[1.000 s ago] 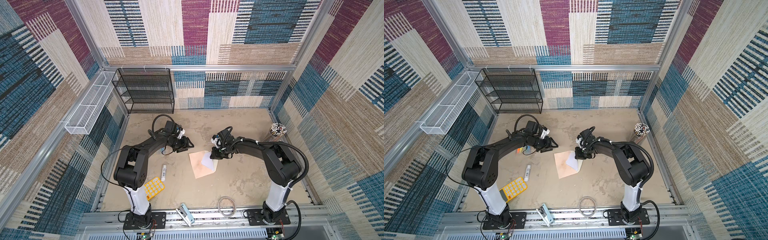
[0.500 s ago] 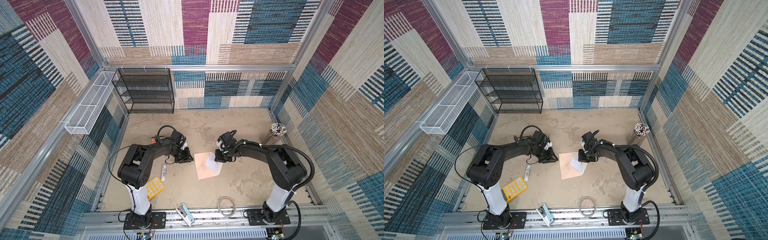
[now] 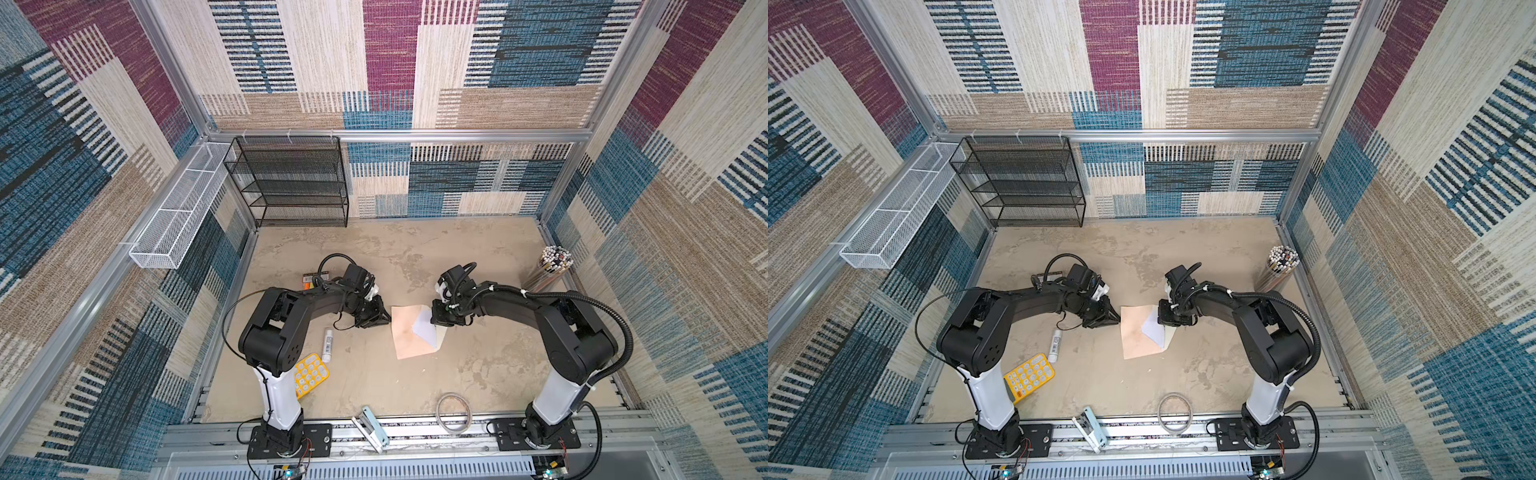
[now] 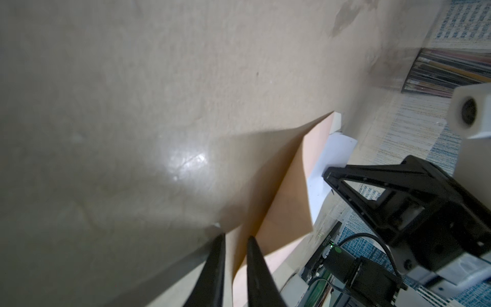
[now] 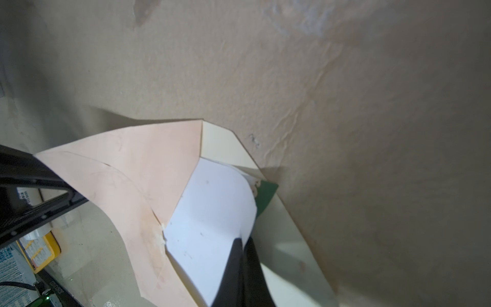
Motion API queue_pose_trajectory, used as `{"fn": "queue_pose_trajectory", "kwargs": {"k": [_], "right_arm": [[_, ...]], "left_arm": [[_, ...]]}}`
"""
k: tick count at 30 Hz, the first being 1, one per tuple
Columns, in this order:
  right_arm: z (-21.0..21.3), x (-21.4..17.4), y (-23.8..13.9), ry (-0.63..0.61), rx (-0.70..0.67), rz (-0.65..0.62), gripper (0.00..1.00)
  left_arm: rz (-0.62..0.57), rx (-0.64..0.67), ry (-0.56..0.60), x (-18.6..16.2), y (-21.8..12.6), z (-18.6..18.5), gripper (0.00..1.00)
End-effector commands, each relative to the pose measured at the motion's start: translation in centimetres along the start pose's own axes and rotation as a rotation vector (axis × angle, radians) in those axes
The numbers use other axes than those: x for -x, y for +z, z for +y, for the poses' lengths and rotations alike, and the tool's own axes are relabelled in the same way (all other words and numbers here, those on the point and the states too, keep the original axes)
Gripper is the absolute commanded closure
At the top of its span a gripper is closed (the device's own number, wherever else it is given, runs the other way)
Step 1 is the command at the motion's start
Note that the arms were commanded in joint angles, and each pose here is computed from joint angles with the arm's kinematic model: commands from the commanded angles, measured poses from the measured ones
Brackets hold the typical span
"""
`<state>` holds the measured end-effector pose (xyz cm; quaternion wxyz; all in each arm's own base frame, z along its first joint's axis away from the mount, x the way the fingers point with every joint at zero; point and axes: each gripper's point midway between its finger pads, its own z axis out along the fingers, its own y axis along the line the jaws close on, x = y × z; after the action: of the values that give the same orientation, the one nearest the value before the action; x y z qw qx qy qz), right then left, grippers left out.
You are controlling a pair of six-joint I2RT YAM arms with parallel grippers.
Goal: Place the letter into the envelope and seal it
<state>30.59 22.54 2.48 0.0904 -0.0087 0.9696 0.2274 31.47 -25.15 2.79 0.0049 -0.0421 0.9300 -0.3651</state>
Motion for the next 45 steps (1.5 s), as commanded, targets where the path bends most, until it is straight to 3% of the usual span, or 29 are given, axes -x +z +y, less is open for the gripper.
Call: {"fn": "queue_pose_trajectory", "kwargs": {"k": [1,8,18,26,38,45], "right_arm": [[-0.1,0.5,-0.2,0.011,-0.011,-0.028,0.99],[-0.2,0.4,-0.1,0.013,-0.014,-0.024,0.99],[-0.4,0.4,-0.3,0.018,-0.023,-0.025,0.98],[-0.3,0.0,-0.1,0.018,-0.018,-0.01,0.98],[-0.3,-0.5,0.2,-0.003,-0.008,0.022,0.98],[-0.4,-0.8,0.2,-0.023,-0.014,0.039,1.0]], "left_arm": [[-0.015,-0.034,-0.008,0.2,-0.4,-0.9,0.76],[-0.012,-0.048,-0.019,-0.4,-0.6,-1.0,0.75],[-0.021,0.02,-0.107,-1.9,-1.0,1.2,0.65],[-0.041,-0.038,-0.106,-2.4,-1.7,0.0,0.6],[-0.015,-0.116,-0.102,-0.4,0.3,-1.4,0.76],[-0.002,-0.121,-0.095,-0.1,1.0,-1.3,0.92]]}}
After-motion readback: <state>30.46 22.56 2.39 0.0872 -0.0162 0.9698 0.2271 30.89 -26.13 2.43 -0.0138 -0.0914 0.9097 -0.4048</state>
